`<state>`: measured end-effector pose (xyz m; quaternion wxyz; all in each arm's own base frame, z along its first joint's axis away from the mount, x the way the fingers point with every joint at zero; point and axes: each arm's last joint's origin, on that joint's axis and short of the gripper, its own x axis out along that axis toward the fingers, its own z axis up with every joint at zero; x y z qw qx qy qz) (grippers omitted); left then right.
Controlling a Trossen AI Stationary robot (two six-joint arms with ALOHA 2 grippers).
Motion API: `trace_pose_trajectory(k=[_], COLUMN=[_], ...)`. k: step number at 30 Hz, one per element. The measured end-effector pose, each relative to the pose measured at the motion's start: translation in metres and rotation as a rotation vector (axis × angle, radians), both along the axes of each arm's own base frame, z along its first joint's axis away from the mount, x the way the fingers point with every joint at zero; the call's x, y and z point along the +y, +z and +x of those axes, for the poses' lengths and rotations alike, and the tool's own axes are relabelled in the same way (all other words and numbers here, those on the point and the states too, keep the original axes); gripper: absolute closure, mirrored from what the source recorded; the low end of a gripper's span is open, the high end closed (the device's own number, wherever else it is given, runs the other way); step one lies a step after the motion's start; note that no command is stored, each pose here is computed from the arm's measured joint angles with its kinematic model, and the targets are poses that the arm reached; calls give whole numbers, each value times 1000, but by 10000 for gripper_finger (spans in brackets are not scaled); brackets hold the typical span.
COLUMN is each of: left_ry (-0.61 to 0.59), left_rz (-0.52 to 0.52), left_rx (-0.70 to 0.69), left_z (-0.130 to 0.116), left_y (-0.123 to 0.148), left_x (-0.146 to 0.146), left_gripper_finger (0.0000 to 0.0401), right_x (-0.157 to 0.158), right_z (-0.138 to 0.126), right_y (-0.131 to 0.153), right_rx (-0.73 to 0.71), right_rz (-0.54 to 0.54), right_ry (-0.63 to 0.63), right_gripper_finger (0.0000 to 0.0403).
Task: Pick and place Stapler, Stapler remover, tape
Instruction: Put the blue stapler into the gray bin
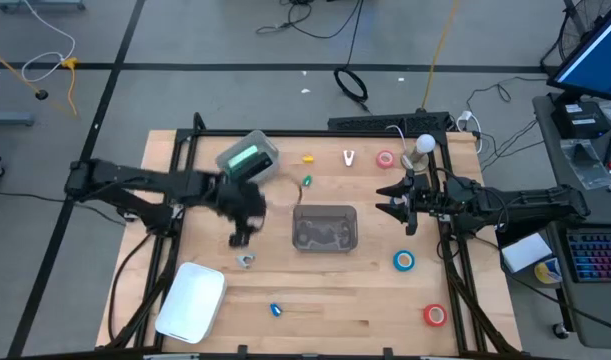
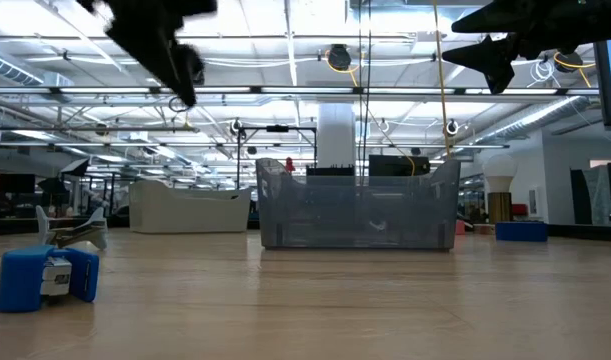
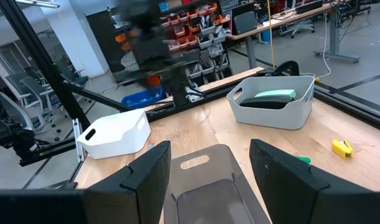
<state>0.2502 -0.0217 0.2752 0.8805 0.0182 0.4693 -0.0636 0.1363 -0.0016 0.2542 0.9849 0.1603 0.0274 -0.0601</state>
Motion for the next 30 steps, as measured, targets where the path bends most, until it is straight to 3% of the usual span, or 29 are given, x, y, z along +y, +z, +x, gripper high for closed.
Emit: trace_pose_trajectory(k=[4, 7, 11, 19, 30], left_ry=[-240, -283, -317, -443, -569], left_rz=[123, 182, 156, 122, 48], left_rx=[-139, -264, -353, -278, -169], left_z=[10, 19, 32, 45, 53], left_y=[0, 1, -8, -50, -91], left_x=[-47, -74, -101, -137, -157], left_gripper_finger=[206, 206, 206, 206, 206], right_x=[0, 0, 0, 0, 0], right_z=[0, 0, 0, 0, 0], right_y=[0, 0, 0, 0, 0], right_rx=[0, 0, 1, 0, 0], right_rz=[0, -2, -2, 0, 5], right_ry=[0, 0, 0, 0, -1], right_gripper_finger=[191, 190, 190, 191, 190])
